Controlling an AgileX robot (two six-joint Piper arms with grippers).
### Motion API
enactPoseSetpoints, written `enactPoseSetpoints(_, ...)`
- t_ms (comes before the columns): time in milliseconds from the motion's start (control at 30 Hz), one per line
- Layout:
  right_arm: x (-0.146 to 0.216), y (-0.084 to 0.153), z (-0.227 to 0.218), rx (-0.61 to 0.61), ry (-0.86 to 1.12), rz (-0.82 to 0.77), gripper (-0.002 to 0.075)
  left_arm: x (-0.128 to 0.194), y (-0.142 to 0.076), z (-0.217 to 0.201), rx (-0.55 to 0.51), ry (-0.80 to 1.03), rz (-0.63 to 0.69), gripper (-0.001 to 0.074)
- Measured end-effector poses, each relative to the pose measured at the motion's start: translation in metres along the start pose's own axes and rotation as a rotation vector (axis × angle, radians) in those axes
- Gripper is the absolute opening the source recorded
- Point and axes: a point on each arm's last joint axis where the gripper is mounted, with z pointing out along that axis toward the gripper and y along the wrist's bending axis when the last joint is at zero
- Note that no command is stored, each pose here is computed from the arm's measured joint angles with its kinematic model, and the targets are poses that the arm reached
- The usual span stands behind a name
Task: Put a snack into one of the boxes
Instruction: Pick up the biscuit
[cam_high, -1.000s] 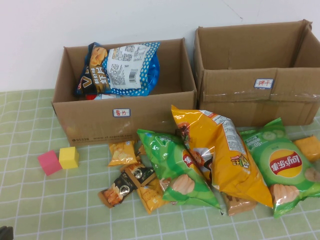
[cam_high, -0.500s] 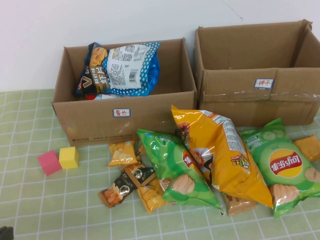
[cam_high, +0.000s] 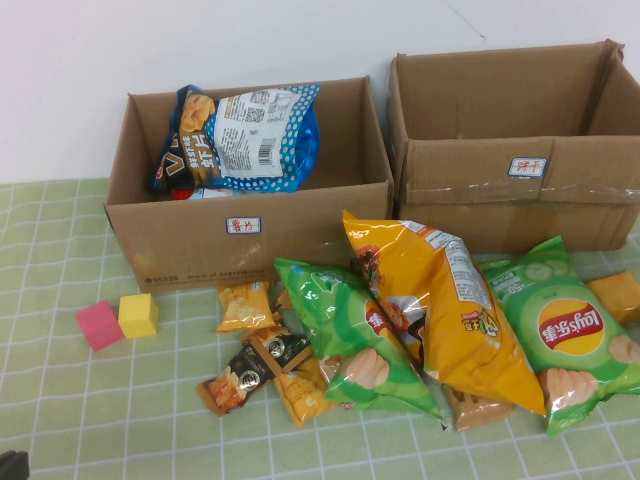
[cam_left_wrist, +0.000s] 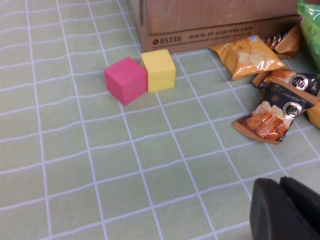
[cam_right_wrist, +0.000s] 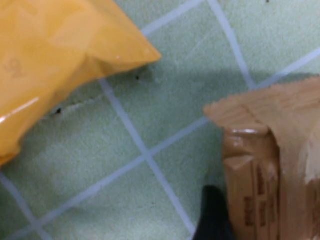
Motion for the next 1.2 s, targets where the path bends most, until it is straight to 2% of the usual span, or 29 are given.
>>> enactPoseSetpoints(167,-0.001,0.000,0.002,0.006,0.009,-0.003,0.0440,0.000,0.000,0.000,0.000,-0.002,0.000,-0.0001)
enactPoseSetpoints(333,0.000,0.001,0.002,0.002,0.012,-0.002,0.0337,0.000,0.000,0.000,-0.001,-0.004,0.000,-0.0001)
enactPoseSetpoints(433,-0.002,0.002,0.000,0.001,0.013,0.003,0.0304,0.000,0.000,0.000,-0.001,-0.004,0.000,-0.0001)
enactPoseSetpoints(667,-0.014,-0.001,-0.023,0.034,0.049,0.019,0.0285,0.000,0.000,0.000,-0.001,-0.004,0.000,-0.0001)
enactPoseSetpoints(900,-0.056,0.006,-0.110,-0.145,-0.116,0.018,0.0278,0.000,0.000,0.000,-0.001,-0.004,0.000,-0.0001)
enactPoseSetpoints(1000,-0.064,0.005,-0.134,-0.172,-0.147,0.003,0.0276,0.000,0.000,0.000,-0.001,-0.004,0.000,-0.0001)
enactPoseSetpoints(1200,-0.052,0.004,-0.120,-0.150,-0.082,-0.027,0.0274,0.000,0.000,0.000,-0.001,-0.004,0.000,-0.0001)
